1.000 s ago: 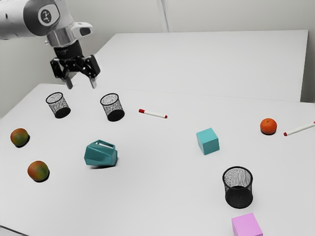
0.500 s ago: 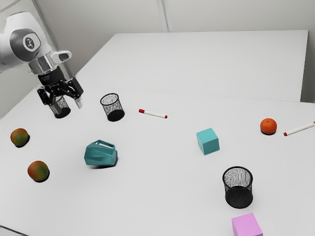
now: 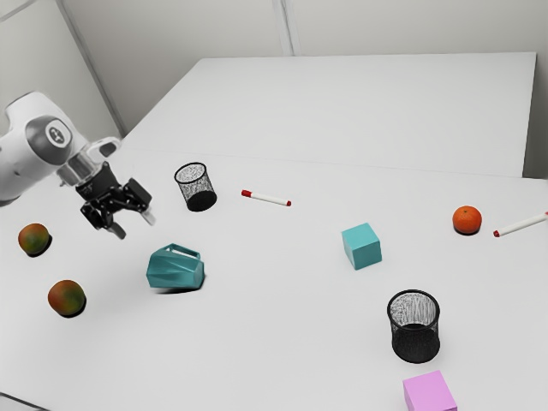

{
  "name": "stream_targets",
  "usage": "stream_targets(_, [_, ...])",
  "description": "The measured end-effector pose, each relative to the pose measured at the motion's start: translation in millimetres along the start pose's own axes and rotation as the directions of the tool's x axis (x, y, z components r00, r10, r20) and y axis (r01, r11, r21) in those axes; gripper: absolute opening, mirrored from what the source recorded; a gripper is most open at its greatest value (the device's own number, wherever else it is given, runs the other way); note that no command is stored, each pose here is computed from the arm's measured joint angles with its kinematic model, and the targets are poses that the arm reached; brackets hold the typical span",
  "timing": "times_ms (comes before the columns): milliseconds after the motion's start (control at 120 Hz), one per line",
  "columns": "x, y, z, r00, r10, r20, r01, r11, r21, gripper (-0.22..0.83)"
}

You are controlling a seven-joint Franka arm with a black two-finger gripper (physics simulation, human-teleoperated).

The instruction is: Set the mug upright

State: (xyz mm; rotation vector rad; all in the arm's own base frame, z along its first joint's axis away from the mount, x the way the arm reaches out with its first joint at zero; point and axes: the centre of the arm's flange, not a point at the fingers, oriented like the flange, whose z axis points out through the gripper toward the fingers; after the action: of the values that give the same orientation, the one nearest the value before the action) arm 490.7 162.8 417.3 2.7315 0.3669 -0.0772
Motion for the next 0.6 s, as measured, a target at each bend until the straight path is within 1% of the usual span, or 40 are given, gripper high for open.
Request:
stream_targets(150, [-3.3, -21.3, 19.1, 0.999, -0.003, -0.054, 0.0, 0.998, -0.066, 0.59])
stream_targets(342, [0.4, -31.3, 35.4, 0.994, 0.021, -0.104, -0.033, 0.993, -0.117, 0.59])
stream_targets(467, [3.8, -35.3, 46.5, 0.993, 0.045, -0.105, -0.059, 0.989, -0.133, 0.59])
stream_targets(600, [3.5, -35.4, 56.6, 0.995, 0.059, -0.081, -0.072, 0.983, -0.171, 0.59])
